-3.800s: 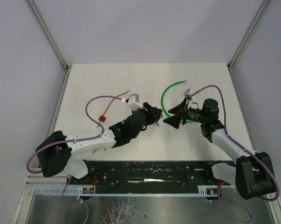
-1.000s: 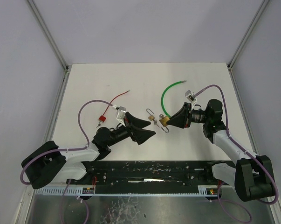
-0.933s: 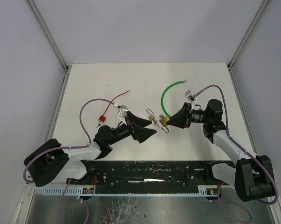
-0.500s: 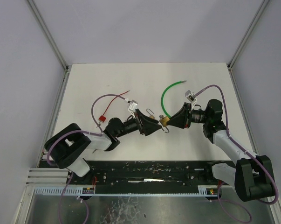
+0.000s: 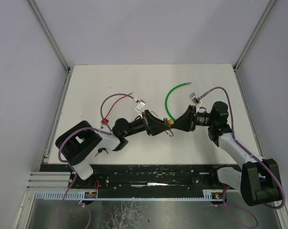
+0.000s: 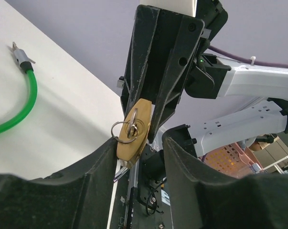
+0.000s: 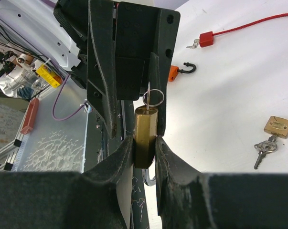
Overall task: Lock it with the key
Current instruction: Pick up the lock from the center of the board, then lock the lock.
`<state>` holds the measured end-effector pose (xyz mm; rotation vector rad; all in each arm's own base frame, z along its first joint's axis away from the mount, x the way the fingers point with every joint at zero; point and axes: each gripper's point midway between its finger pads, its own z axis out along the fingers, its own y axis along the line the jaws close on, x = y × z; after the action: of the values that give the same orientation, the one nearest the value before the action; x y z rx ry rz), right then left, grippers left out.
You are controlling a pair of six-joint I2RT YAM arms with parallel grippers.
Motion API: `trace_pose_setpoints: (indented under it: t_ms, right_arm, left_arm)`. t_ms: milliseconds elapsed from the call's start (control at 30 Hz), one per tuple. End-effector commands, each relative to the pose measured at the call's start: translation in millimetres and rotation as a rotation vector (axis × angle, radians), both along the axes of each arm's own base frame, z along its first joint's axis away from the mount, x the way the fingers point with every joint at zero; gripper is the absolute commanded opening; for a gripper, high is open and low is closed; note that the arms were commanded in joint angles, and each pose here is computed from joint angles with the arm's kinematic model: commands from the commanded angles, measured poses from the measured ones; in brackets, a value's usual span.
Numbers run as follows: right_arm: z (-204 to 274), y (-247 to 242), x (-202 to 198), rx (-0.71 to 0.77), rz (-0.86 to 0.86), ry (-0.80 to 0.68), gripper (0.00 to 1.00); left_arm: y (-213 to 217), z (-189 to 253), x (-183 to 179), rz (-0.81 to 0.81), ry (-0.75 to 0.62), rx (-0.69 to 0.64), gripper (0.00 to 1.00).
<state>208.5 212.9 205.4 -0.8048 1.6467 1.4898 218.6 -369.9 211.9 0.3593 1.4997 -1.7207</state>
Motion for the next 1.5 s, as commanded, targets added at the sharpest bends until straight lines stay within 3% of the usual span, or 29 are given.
trace_pose_setpoints:
  t_ms: [0,67,167,300,500,733,833,1167,1467]
  right_arm:
    - [23,3,0,0.023,0.037,-0.091,0.00]
    - [23,4,0,0.023,0.039,-0.090,0.00]
    - [23,4,0,0.023,0.039,-0.089,0.00]
    - [22,4,0,0.021,0.035,-0.089,0.03]
    - [20,3,3,0.009,0.018,-0.095,0.13]
    - [17,2,6,-0.007,-0.001,-0.107,0.38]
    - [16,2,7,-0.012,-0.007,-0.111,0.42]
    - [7,4,8,-0.031,0.010,-0.057,0.39]
    - [8,8,2,-0.026,0.043,-0.051,0.15]
  left_arm:
    - [1,25,-3,-0.026,-0.086,-0.076,0.38]
    - [0,26,-4,-0.032,-0.093,-0.079,0.33]
    - [0,27,-5,-0.041,-0.098,-0.078,0.16]
    - [0,26,-5,-0.039,-0.098,-0.077,0.01]
    - [4,26,-4,-0.010,-0.088,-0.079,0.01]
    - [11,25,-1,0.035,-0.066,-0.087,0.00]
    - [14,24,0,0.051,-0.054,-0.088,0.00]
    - [15,28,1,0.053,-0.033,-0.107,0.00]
    - [10,28,0,0.025,-0.015,-0.109,0.00]
